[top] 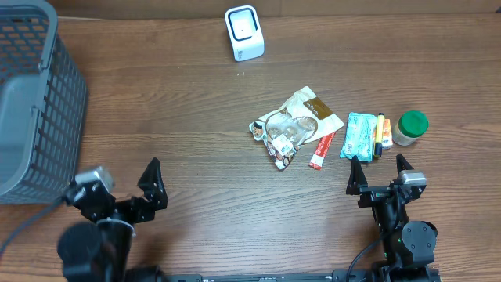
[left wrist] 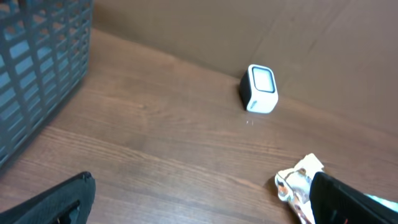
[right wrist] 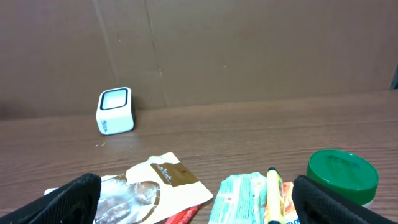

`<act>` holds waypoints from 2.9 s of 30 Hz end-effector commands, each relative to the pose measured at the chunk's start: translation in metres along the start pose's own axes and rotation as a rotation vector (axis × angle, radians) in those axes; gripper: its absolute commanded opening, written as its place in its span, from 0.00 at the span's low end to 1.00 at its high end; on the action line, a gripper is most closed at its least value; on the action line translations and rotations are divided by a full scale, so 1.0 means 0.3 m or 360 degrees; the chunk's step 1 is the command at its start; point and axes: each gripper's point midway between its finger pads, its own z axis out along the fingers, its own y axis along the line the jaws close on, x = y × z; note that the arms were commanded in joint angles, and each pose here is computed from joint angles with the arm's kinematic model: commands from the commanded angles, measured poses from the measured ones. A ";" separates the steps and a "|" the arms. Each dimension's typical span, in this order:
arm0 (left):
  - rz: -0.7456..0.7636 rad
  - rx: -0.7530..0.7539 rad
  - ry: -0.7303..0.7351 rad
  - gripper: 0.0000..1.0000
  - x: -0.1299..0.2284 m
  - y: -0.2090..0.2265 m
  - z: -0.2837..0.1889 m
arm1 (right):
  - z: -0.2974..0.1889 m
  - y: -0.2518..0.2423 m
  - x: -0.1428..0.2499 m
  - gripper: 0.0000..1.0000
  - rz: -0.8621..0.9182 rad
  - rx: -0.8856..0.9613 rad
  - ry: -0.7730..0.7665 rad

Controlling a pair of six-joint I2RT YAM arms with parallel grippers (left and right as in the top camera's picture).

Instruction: Scan the item barcode

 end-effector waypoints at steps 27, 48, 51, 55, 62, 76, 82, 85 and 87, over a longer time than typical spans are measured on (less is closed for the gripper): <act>0.0030 0.0036 -0.0663 1.00 0.114 0.108 0.147 | 0.000 -0.004 0.008 1.00 -0.0007 0.0006 -0.0003; 0.0372 -0.0093 -0.0339 1.00 0.268 0.158 0.197 | 0.000 -0.004 0.008 1.00 -0.0007 0.0006 -0.0003; 0.0372 -0.0094 -0.0339 1.00 0.268 0.159 0.197 | 0.000 -0.004 0.008 1.00 -0.0007 0.0006 -0.0003; 0.0372 -0.0094 -0.0339 1.00 0.268 0.158 0.197 | 0.000 -0.004 0.008 1.00 -0.0007 0.0006 -0.0003; 0.0372 -0.0094 -0.0339 1.00 0.268 0.158 0.197 | 0.000 -0.004 0.008 1.00 -0.0007 0.0006 -0.0003; 0.0372 -0.0094 -0.0339 1.00 0.268 0.158 0.197 | 0.000 -0.004 0.008 1.00 -0.0007 0.0006 -0.0003; 0.0372 -0.0094 -0.0339 1.00 0.268 0.158 0.197 | 0.000 -0.004 0.008 1.00 -0.0007 0.0006 -0.0003; 0.0372 -0.0094 -0.0339 1.00 0.268 0.158 0.197 | 0.000 -0.004 0.008 1.00 -0.0007 0.0006 -0.0003; 0.0372 -0.0094 -0.0339 1.00 0.268 0.158 0.197 | 0.000 -0.004 0.008 1.00 -0.0007 0.0006 -0.0003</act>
